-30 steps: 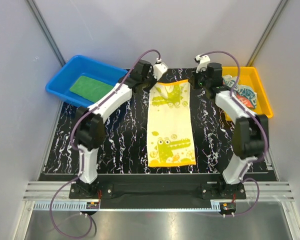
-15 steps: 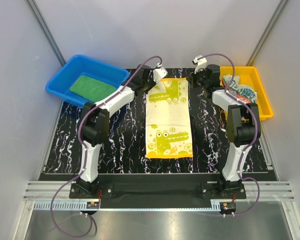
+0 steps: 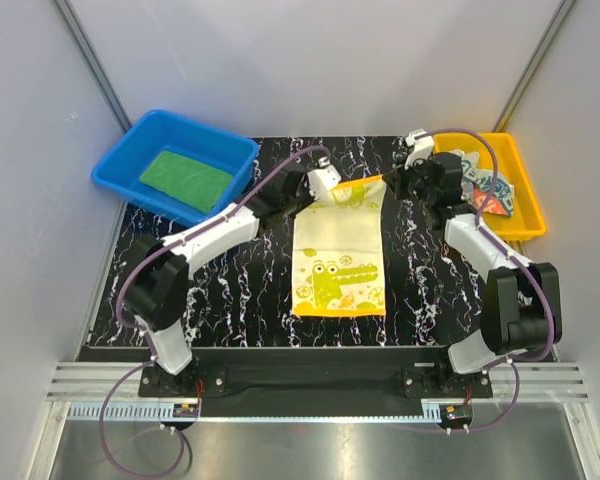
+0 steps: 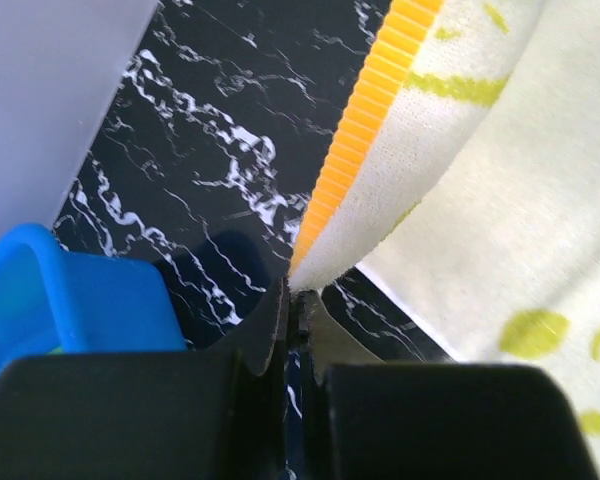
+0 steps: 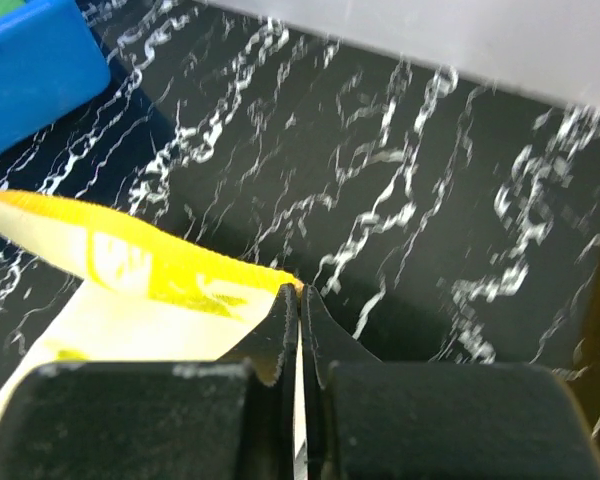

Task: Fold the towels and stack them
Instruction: Fold the towel

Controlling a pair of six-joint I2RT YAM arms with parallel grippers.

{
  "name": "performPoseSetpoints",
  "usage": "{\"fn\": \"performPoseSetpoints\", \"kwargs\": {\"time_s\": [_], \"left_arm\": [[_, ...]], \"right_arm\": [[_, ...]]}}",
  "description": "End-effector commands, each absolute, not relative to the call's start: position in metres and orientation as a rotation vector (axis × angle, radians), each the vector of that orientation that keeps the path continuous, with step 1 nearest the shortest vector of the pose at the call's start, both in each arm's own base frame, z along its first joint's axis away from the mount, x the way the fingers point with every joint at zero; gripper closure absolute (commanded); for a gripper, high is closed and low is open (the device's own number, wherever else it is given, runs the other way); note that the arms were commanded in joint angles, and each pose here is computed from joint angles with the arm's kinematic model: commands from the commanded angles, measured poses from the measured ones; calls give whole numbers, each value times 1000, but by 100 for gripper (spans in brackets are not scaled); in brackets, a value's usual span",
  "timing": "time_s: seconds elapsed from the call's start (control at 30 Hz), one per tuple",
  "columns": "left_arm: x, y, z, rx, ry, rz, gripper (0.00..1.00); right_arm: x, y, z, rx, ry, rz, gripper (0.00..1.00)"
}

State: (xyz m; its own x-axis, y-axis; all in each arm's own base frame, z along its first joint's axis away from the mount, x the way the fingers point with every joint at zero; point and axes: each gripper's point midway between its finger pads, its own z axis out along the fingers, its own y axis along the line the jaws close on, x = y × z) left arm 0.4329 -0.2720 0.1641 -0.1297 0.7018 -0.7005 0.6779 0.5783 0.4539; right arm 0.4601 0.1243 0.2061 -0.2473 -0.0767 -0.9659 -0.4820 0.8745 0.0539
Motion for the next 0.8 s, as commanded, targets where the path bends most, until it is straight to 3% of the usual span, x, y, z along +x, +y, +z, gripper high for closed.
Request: {"fn": "performPoseSetpoints", "kwargs": {"time_s": [0.0, 0.23, 0.33, 0.4, 0.57, 0.73, 0.77], "left_arm": [[412, -269, 179, 1065, 1824, 33, 100], [363, -263, 135, 1067, 1936, 12, 100], [341, -260, 122, 1044, 1995, -52, 95], [323, -257, 112, 1019, 2043, -97, 78], [286, -265, 121, 873, 2099, -272, 68], [271, -258, 130, 495, 2149, -468, 37], [269, -260, 129, 396, 2184, -549, 37]], "right_arm": [[439, 126, 176, -309, 1948, 436, 100], [380, 149, 135, -127, 2146, 516, 100], [352, 150, 120, -79, 2221, 517, 100], [336, 145, 111, -49, 2264, 505, 100], [299, 161, 105, -20, 2322, 684, 100], [283, 164, 93, 0, 2400, 721, 100], [281, 163, 90, 16, 2412, 716, 100]]}}
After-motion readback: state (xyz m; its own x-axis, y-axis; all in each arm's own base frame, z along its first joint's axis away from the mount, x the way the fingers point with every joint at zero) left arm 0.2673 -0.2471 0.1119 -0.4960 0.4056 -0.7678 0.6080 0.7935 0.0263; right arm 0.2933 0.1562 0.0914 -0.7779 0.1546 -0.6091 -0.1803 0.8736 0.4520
